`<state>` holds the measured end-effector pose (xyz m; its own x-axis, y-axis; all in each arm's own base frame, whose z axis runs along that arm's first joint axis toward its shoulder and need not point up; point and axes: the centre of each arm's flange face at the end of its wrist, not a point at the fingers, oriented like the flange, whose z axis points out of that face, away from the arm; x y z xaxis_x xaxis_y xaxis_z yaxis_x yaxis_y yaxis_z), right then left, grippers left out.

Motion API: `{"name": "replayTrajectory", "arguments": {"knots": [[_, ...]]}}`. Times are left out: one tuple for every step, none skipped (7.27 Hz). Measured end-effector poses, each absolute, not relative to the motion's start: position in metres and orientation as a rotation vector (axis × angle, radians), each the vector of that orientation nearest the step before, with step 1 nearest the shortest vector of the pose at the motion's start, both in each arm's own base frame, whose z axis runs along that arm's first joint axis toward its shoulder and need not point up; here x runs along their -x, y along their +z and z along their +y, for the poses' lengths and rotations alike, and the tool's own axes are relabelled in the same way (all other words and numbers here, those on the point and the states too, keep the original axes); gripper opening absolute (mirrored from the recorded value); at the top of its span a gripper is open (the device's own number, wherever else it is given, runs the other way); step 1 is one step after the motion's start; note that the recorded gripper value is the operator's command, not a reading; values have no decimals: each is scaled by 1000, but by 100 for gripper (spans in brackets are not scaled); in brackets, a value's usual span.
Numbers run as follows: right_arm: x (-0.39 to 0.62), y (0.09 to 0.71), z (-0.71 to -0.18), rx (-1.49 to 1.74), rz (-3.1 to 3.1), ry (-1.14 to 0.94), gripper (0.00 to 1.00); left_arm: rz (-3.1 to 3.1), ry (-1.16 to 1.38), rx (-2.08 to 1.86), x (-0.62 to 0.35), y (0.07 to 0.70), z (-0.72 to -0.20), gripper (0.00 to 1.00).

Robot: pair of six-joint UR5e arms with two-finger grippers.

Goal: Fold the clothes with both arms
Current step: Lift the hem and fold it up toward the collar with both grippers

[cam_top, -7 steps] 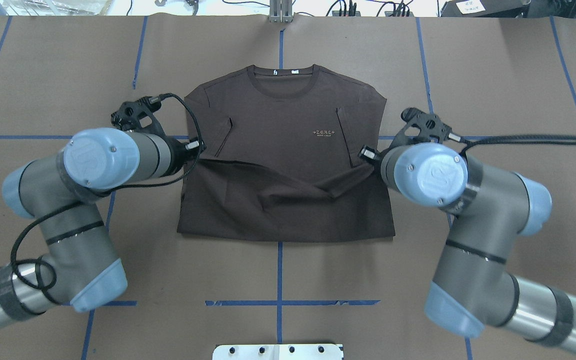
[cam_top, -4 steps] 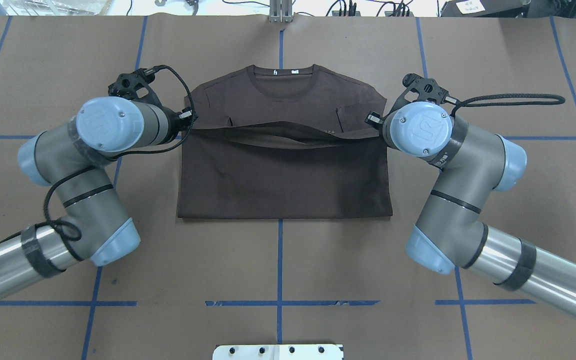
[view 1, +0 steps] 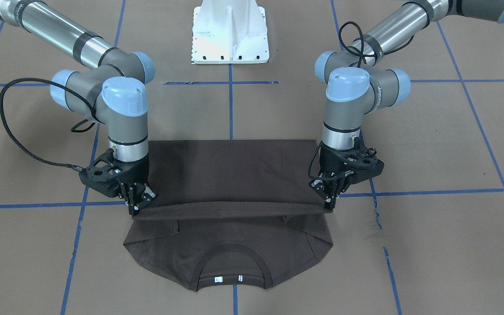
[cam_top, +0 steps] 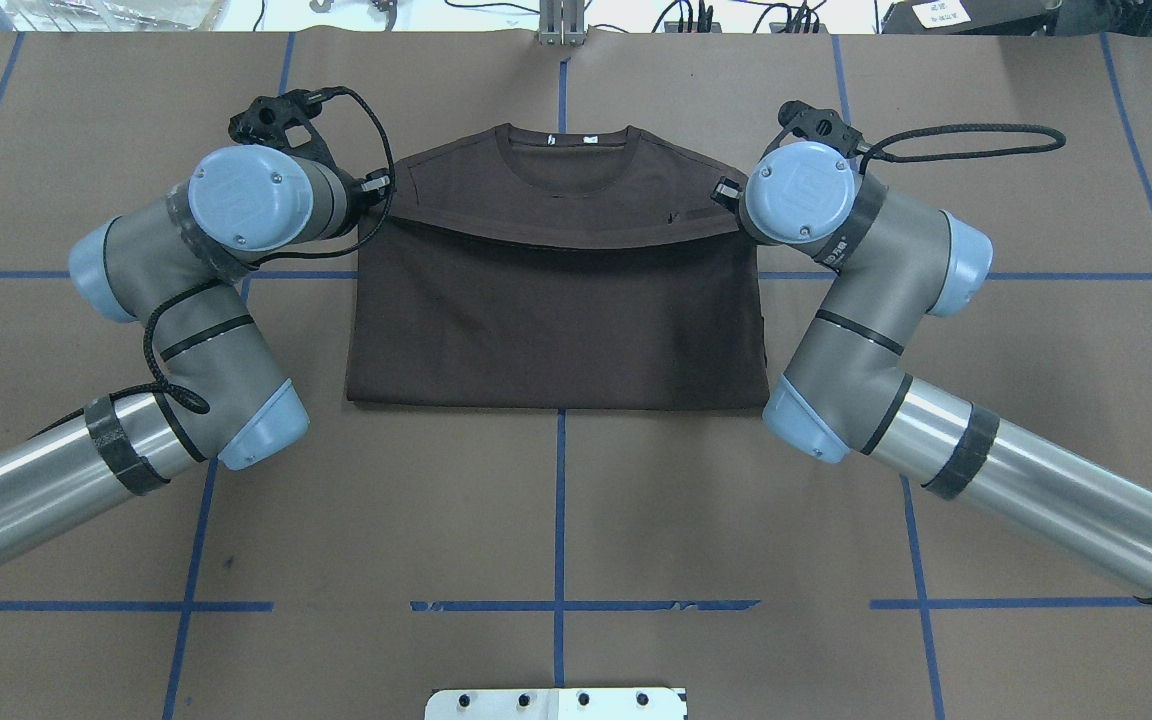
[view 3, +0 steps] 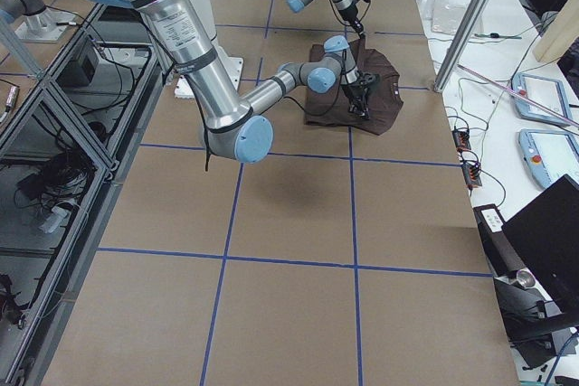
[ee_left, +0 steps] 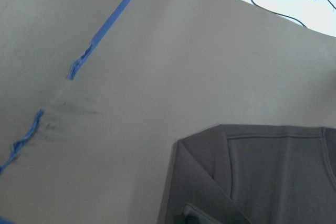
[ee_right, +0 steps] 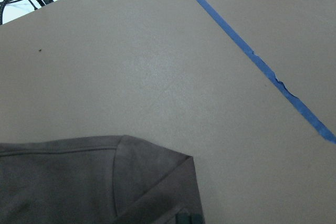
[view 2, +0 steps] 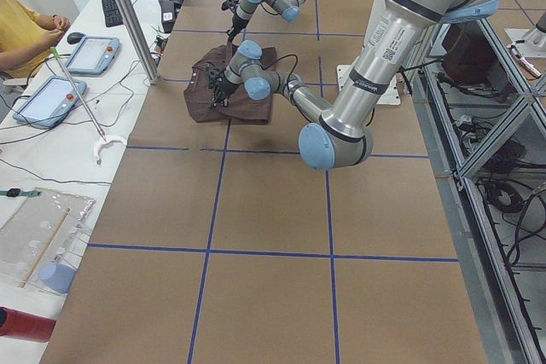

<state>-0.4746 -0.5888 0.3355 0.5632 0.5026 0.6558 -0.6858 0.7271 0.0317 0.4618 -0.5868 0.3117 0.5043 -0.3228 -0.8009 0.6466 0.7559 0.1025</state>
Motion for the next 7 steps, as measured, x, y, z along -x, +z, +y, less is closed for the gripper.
{"name": "replayTrajectory", "arguments": {"knots": [[470, 333, -600, -302, -666, 709, 0, 869, -607, -431, -462, 305, -593, 0], [463, 329, -609, -298, -669, 707, 0, 877, -608, -437, -461, 300, -597, 0], [459, 330, -614, -293, -668, 704, 0, 874, -611, -439, -461, 301, -600, 0], [461, 332, -617, -287, -661, 700, 0, 863, -614, -434, -463, 308, -603, 0], [466, 334, -620, -282, -652, 697, 0, 855, -616, -430, -465, 315, -605, 0], [471, 335, -624, -279, -642, 695, 10, 856, -617, -430, -468, 323, -608, 5], [474, 340, -627, -279, -632, 695, 33, 861, -616, -432, -472, 332, -610, 15]]}}
